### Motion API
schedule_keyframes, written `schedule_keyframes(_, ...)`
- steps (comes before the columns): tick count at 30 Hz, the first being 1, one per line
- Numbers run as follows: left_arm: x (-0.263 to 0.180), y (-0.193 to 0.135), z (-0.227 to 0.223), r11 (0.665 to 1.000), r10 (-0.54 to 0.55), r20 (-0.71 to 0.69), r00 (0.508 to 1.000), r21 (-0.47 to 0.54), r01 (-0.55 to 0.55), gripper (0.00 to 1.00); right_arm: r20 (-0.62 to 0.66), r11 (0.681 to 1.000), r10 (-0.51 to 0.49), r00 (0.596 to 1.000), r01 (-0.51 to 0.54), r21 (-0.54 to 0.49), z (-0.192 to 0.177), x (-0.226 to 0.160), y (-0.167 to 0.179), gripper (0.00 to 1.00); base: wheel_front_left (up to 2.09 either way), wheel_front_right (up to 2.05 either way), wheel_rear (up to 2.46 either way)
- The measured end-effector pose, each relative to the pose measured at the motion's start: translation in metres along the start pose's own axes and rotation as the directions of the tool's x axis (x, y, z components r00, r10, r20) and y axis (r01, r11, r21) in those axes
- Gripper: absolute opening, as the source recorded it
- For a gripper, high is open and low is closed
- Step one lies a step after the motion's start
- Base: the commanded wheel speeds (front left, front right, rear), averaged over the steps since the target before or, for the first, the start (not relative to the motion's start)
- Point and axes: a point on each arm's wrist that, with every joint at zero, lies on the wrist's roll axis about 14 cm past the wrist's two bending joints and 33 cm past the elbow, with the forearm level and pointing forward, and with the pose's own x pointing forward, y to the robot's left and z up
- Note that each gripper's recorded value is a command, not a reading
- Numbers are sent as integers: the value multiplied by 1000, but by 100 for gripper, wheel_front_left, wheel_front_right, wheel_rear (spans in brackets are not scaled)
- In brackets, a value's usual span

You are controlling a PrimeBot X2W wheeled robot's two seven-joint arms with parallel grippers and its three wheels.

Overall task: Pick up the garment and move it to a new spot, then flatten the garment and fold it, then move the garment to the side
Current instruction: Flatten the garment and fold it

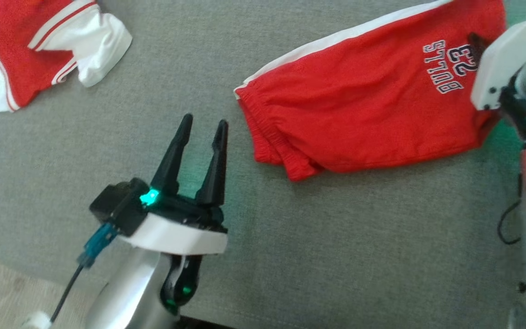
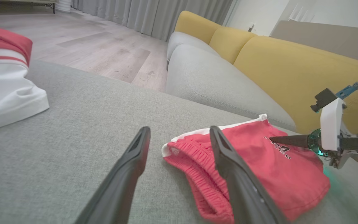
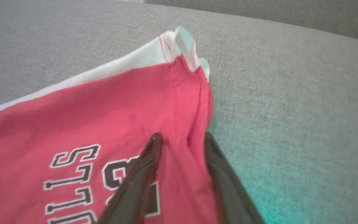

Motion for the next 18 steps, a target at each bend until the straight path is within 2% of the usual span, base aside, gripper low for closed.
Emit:
schedule_keyframes(4, -6, 3, 7, 999, -7, 31, 999, 51, 6, 100, 26, 996, 9, 1000, -12, 90, -3, -13, -3, 0, 0, 0, 0)
schedule_keyframes(7, -13, 3, 6, 998, -4, 37, 999, 60, 1, 100, 36, 982, -46, 998, 38, 185, -18, -30, -30, 0, 0, 0, 0)
schedule_keyframes(11, -32, -5, -10, 999, -11, -6, 1000, 43, 11, 100, 50, 928, -196, 979, 169, 331, -37, -68, -93, 0, 0, 0, 0)
schedule_keyframes(14, -38, -9, -11, 999, -19, -6, 1000, 38, 19, 100, 97, 881, -321, 942, 260, 396, -33, -105, -137, 0, 0, 0, 0)
schedule_keyframes(18, -40, -16, -6, 999, -30, 17, 999, 29, 29, 100, 169, 848, -408, 897, 304, 433, -16, -143, -164, 0, 0, 0, 0)
